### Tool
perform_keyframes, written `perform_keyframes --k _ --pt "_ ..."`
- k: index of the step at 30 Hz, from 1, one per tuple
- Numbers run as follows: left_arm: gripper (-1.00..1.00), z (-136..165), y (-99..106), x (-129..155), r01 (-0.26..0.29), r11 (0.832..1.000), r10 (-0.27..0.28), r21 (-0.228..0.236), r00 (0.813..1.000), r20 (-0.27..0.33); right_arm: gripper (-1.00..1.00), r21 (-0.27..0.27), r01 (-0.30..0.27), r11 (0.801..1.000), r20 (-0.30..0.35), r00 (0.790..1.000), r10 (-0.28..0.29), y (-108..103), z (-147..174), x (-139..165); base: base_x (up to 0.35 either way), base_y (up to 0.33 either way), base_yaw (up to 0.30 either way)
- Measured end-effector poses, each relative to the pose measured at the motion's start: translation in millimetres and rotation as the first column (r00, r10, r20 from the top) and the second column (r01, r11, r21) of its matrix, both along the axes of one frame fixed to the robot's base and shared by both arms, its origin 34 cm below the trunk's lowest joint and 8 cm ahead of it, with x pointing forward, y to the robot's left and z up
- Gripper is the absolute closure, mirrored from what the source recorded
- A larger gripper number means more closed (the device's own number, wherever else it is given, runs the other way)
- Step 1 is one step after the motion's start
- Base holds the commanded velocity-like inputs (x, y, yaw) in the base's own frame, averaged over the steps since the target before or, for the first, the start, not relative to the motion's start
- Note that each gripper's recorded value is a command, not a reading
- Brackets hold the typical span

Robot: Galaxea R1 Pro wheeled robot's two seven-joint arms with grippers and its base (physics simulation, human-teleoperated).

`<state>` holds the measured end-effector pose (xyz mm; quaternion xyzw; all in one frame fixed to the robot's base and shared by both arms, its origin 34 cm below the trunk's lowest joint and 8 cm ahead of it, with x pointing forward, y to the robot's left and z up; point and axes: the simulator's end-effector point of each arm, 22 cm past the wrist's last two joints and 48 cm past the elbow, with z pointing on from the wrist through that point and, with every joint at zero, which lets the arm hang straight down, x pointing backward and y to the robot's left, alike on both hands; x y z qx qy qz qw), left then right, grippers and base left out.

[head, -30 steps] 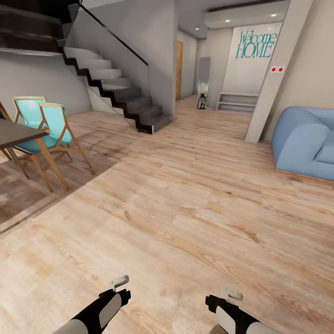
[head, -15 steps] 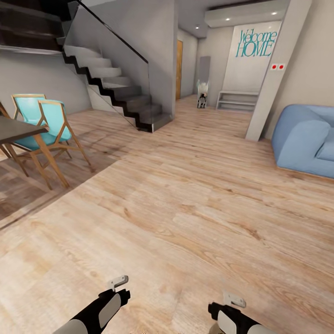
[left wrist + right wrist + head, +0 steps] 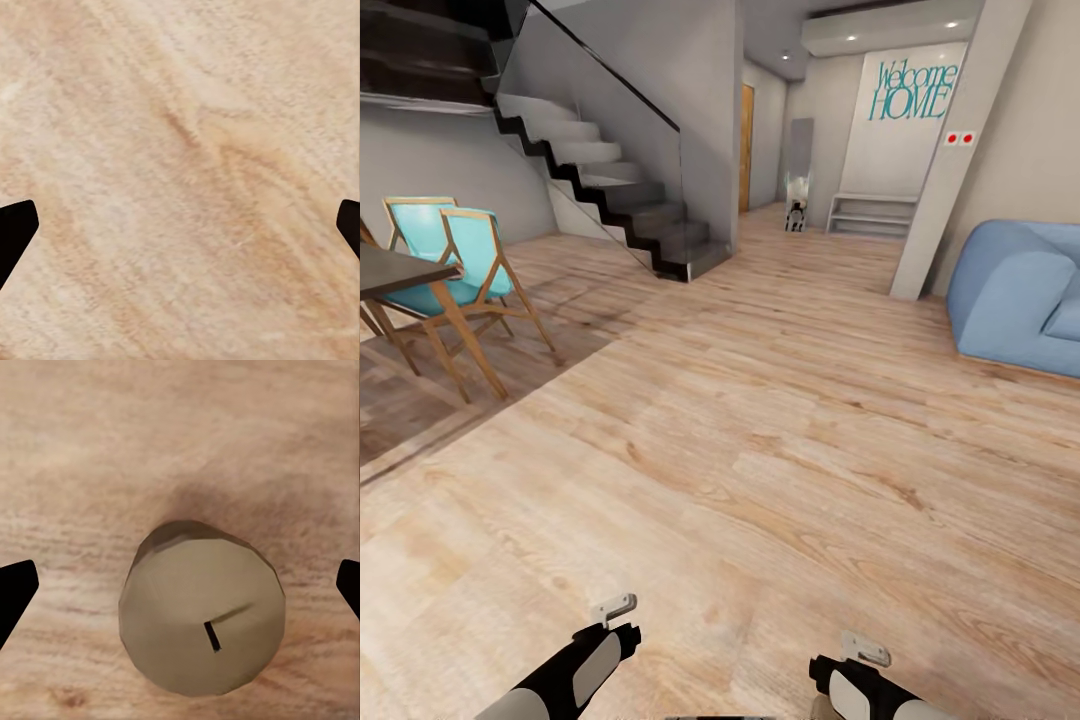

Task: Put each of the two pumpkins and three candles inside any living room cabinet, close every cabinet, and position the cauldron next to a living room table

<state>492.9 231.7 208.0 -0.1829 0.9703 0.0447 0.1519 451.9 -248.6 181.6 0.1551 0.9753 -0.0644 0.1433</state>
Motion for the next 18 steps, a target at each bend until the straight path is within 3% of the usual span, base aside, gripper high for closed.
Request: perform_keyframes --k 4,7,8,9,11,13,15,16,18 --pt "-1.00 -8.2 -1.2 -0.8 -0.010 1.000 0.010 -0.013 1.000 0.002 -1.00 0.000 0.000 1.000 0.000 1.000 0.000 0.0 -9.0 -2.4 0.000 0.000 0.000" --pt "-1.00 -13.3 0.6 -1.1 -0.012 0.999 0.012 -0.047 1.000 -0.008 -1.00 0.000 0.000 1.000 -0.011 1.000 0.000 0.0 -13.8 -6.4 0.000 0.000 0.000" --pt "-1.00 -14.1 5.8 -0.4 -0.009 0.998 0.008 -0.068 1.000 -0.021 -1.00 0.000 0.000 1.000 -0.015 1.000 0.000 0.0 -15.4 -7.7 0.000 0.000 0.000" --pt "-1.00 -8.5 5.1 5.0 -0.002 0.989 -0.006 -0.149 0.998 -0.056 -1.00 0.000 0.000 1.000 -0.019 1.000 0.000 0.0 -16.9 -9.1 0.000 0.000 0.000" --pt "-1.00 24.0 -16.2 29.0 0.007 0.936 -0.037 -0.352 0.996 -0.080 -1.00 -0.001 0.000 1.000 -0.027 1.000 0.000 -0.8 -20.0 -11.9 0.000 0.000 0.000" --pt "-1.00 75.3 -28.6 62.1 0.050 0.864 -0.077 -0.501 0.997 -0.033 -1.00 -0.002 0.001 1.000 -0.035 0.999 -0.001 -1.8 -23.1 -14.7 0.000 0.000 0.000" --pt "-1.00 114.2 -28.9 87.4 0.092 0.818 -0.086 -0.568 0.996 0.038 -1.00 -0.002 0.000 1.000 -0.043 0.999 -0.001 -1.5 -26.3 -17.6 0.000 0.000 0.000" --pt "-1.00 119.3 -29.0 90.5 0.097 0.809 -0.086 -0.579 0.995 0.047 -1.00 -0.002 0.001 1.000 -0.048 0.999 -0.001 -1.4 -27.9 -19.1 0.000 0.000 0.000" --pt "-1.00 137.4 -35.3 99.0 0.101 0.763 -0.070 -0.638 0.995 0.074 -1.00 -0.002 0.000 1.000 -0.056 0.998 -0.001 -1.3 -31.0 -22.0 0.000 0.000 0.000"
